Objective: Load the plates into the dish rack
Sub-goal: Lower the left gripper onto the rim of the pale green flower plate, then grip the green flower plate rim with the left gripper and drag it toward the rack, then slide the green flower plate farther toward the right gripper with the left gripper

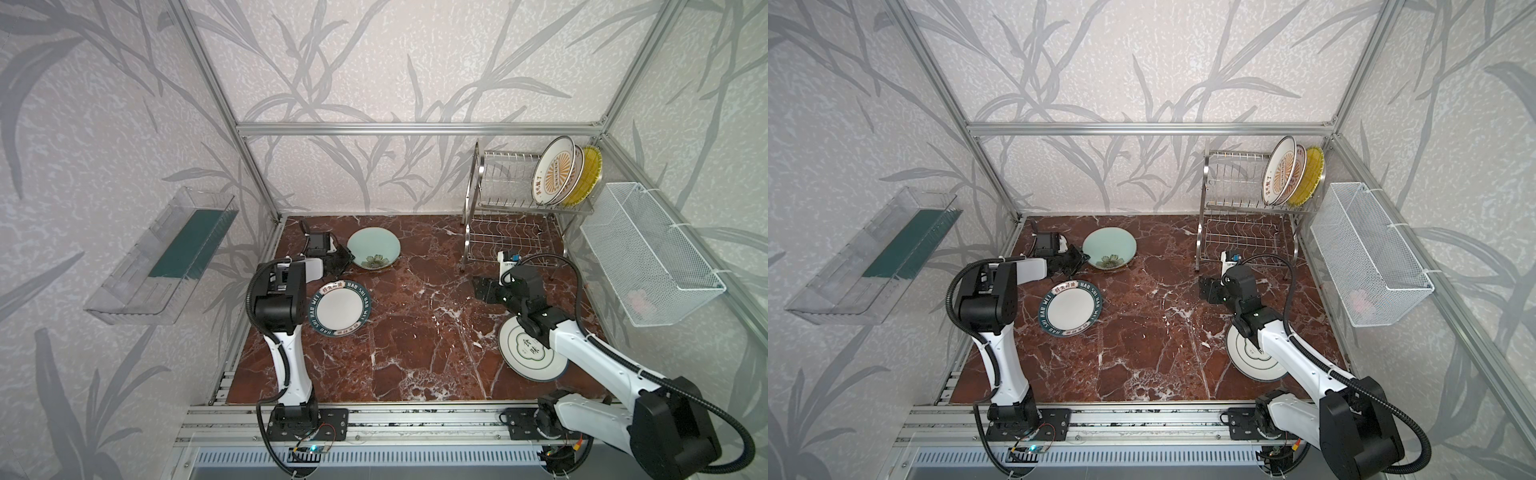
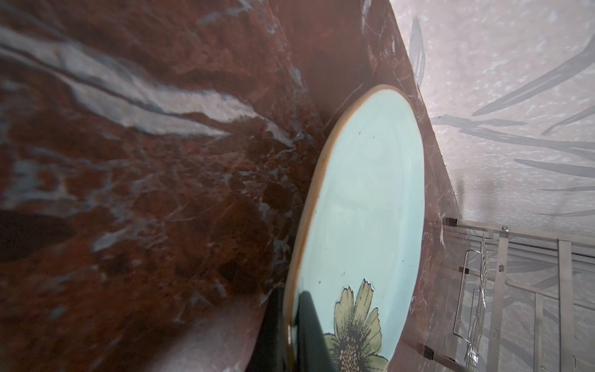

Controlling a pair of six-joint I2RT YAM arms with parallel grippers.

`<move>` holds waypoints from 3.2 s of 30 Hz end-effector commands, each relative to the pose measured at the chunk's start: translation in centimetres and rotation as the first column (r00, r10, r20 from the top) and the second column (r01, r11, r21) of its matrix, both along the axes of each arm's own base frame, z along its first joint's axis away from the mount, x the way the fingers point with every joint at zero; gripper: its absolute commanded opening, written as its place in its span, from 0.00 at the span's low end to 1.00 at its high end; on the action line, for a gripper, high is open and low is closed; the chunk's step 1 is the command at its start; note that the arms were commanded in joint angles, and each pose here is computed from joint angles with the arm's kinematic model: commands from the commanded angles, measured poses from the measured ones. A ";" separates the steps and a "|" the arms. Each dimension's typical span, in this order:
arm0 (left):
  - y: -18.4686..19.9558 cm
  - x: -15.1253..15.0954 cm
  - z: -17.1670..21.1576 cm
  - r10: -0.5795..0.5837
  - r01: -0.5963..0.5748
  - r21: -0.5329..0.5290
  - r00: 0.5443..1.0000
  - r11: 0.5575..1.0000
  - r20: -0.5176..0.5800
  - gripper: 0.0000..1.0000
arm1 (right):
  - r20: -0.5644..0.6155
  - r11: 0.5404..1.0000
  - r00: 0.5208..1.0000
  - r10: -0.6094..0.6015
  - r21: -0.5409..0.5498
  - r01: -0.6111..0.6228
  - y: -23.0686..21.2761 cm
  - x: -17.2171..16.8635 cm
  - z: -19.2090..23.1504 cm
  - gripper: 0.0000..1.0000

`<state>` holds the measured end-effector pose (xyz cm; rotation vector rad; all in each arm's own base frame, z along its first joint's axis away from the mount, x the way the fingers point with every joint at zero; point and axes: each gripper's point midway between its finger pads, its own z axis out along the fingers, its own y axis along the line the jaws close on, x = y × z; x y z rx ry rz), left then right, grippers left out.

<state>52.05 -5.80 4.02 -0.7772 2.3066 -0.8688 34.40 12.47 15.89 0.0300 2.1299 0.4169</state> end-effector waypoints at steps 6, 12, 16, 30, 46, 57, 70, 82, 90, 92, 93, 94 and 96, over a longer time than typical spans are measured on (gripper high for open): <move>-1.3 -0.2 0.2 -0.040 0.042 -0.063 0.999 0.997 0.027 0.00 | 0.020 1.000 1.000 -0.014 -0.014 0.014 -0.3 0.1 0.7 0.84; -2.2 -0.1 1.0 -0.070 0.077 -0.113 0.995 0.991 0.064 0.00 | 0.024 1.000 1.000 -0.017 -0.020 0.017 -0.4 0.2 0.9 0.84; -2.8 -0.2 1.7 -0.088 0.101 -0.147 0.992 0.984 0.091 0.00 | 0.025 1.000 0.999 -0.020 -0.018 0.020 -0.4 0.3 1.0 0.84; -5.2 -1.7 3.8 -0.161 0.191 -0.208 0.975 0.959 0.153 0.00 | 0.011 0.999 1.000 -0.006 0.035 0.005 0.3 0.3 0.6 0.83; -8.5 -2.7 5.6 -0.286 0.336 -0.228 0.931 0.914 0.225 0.00 | -0.019 0.993 1.000 0.003 0.116 0.000 0.9 0.6 -0.4 0.83; -10.3 -3.2 7.0 -0.337 0.404 -0.255 0.902 0.878 0.269 0.00 | -0.034 0.990 0.999 -0.002 0.144 0.007 0.8 0.8 -1.0 0.82; -13.4 -5.7 5.9 -0.501 0.528 -0.176 0.847 0.831 0.175 0.00 | -0.031 0.989 0.999 -0.008 0.145 0.012 0.5 0.7 -0.9 0.82; -16.6 -9.6 4.2 -0.667 0.668 -0.088 0.744 0.739 0.041 0.00 | -0.039 0.990 0.999 -0.018 0.141 0.023 0.2 0.5 -1.4 0.82; -18.2 -11.9 2.8 -0.712 0.710 -0.061 0.702 0.701 -0.010 0.00 | -0.047 0.989 0.999 -0.023 0.145 0.029 0.1 0.4 -1.9 0.82; -18.7 -12.2 2.7 -0.716 0.715 -0.056 0.698 0.697 -0.012 0.00 | -0.047 0.989 0.999 -0.023 0.147 0.030 0.1 0.4 -2.0 0.82; -18.8 -12.3 2.6 -0.717 0.715 -0.051 0.697 0.697 -0.014 0.00 | -0.049 0.989 0.999 -0.024 0.147 0.031 0.1 0.3 -2.0 0.82; -18.9 -12.4 2.5 -0.718 0.717 -0.045 0.696 0.696 -0.017 0.00 | -0.050 0.989 0.998 -0.025 0.147 0.032 0.0 0.3 -2.1 0.82; -19.0 -12.3 2.2 -0.713 0.712 -0.030 0.701 0.701 -0.025 0.00 | -0.050 0.988 0.998 -0.025 0.149 0.032 0.0 0.3 -2.1 0.82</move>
